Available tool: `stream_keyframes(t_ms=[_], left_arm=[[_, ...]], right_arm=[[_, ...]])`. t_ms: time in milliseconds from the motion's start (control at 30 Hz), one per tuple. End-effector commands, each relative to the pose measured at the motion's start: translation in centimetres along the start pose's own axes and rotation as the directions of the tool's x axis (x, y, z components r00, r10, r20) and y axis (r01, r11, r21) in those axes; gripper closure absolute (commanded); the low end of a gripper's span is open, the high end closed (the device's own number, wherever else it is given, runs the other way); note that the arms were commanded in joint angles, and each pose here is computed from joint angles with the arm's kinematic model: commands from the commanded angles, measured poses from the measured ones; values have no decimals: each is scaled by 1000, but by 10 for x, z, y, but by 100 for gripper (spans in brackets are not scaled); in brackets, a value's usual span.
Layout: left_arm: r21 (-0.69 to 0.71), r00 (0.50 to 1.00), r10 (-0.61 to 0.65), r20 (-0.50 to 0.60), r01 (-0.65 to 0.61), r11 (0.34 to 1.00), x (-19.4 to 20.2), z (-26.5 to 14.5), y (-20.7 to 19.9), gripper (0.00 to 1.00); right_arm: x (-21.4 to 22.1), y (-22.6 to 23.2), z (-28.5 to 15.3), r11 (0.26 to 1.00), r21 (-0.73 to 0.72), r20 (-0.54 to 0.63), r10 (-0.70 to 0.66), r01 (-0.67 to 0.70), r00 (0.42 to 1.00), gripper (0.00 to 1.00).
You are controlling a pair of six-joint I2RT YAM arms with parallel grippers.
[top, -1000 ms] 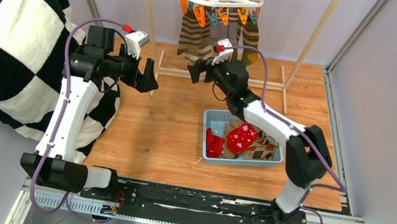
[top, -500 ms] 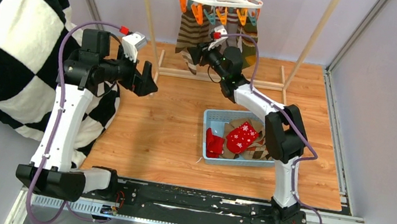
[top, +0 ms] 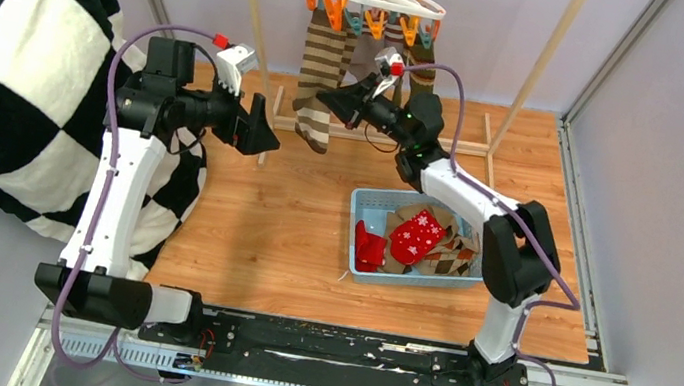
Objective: Remove the socks clipped to the hanger
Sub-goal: Remove the sock from the hanger.
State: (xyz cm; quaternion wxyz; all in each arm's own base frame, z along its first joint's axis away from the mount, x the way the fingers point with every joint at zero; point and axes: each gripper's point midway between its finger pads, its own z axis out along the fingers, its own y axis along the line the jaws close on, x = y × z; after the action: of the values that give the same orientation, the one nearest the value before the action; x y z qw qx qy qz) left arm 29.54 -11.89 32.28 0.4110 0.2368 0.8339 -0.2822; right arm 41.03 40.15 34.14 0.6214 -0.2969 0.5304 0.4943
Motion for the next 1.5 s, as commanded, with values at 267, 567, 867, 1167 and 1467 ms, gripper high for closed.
stream_keyframes(t_ms=[267,567,867,1167,1467], left_arm=[[207,996,-71,51,59,977,-49,9,-23,12],[304,999,-29,27,20,952,-52,22,-50,23],[306,1000,-18,21,11,952,-52,26,-53,73],[223,999,25,37,-32,974,-44,16,-48,100],[202,996,59,69,-72,977,-43,1,-57,100]], right_arm=[[-32,89,-40,966,-234,35,120,-109,992,100],[-40,104,-43,965,-226,-7,133,-131,991,96],[-34,108,-40,973,-187,-64,125,-135,990,90],[-34,78,-57,987,-37,-57,152,-154,987,51],[-44,54,-76,979,56,-18,200,-199,980,43]])
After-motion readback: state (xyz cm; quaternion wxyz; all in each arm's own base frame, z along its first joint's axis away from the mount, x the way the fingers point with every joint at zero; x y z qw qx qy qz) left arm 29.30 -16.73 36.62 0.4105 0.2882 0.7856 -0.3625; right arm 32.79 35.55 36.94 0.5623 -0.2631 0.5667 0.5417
